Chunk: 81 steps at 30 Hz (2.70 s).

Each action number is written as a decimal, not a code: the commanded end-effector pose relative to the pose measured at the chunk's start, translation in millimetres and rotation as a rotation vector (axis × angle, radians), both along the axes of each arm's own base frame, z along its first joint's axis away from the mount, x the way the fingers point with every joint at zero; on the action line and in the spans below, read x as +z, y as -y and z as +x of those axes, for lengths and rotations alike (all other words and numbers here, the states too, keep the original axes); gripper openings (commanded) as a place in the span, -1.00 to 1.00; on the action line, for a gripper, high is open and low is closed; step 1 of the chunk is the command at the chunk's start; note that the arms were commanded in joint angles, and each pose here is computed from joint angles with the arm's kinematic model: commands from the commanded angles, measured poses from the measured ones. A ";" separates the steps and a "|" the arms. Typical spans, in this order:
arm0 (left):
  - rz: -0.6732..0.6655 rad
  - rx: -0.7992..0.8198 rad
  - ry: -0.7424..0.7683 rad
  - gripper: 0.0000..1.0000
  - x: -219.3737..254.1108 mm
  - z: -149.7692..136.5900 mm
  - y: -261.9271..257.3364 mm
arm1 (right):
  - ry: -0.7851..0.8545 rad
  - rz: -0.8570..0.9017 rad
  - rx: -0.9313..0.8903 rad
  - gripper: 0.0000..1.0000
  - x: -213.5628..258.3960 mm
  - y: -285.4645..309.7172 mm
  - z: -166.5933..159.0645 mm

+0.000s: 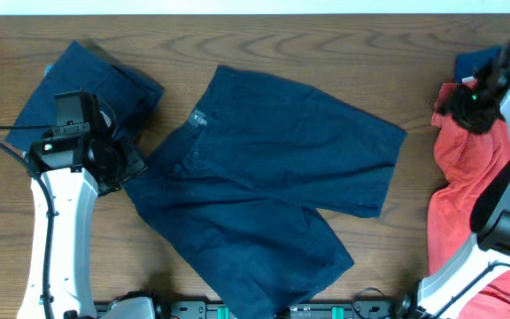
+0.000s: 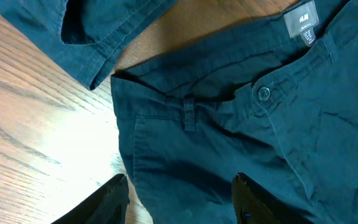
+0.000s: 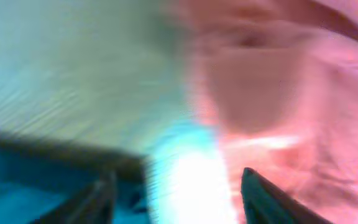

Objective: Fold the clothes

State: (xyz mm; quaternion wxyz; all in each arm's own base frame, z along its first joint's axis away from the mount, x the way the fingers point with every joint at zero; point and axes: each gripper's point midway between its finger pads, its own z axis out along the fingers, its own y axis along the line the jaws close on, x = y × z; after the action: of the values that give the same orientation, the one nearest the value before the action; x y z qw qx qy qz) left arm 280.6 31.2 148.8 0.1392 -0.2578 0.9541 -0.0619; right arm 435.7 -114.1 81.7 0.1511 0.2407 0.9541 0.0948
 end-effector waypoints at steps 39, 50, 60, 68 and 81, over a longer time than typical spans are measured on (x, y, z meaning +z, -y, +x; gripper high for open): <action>0.018 -0.036 0.027 0.11 2.9 3.4 -1.7 | 0.331 -0.059 0.080 -0.98 -28.1 -55.1 107.3; 0.018 -0.037 0.025 0.14 2.8 3.0 -1.6 | 0.169 0.167 0.526 0.21 -27.2 -117.6 42.9; 0.017 -0.036 0.022 0.22 2.6 2.2 -1.4 | -0.094 0.074 0.614 0.15 -59.9 -107.6 -16.0; 0.017 -0.036 0.023 0.22 2.5 2.5 -1.5 | 0.036 -0.017 0.472 -0.97 -73.7 -98.9 23.1; 0.017 -0.036 0.026 0.22 2.8 3.3 -1.6 | 0.527 0.081 0.267 0.83 22.1 -100.1 136.3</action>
State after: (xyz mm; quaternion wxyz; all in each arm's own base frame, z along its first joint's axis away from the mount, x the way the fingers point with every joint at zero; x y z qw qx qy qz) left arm 285.1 32.0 150.3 0.1495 -0.2445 0.9561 -0.0608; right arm 569.9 -21.6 88.6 0.3719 0.0725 0.9091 0.1730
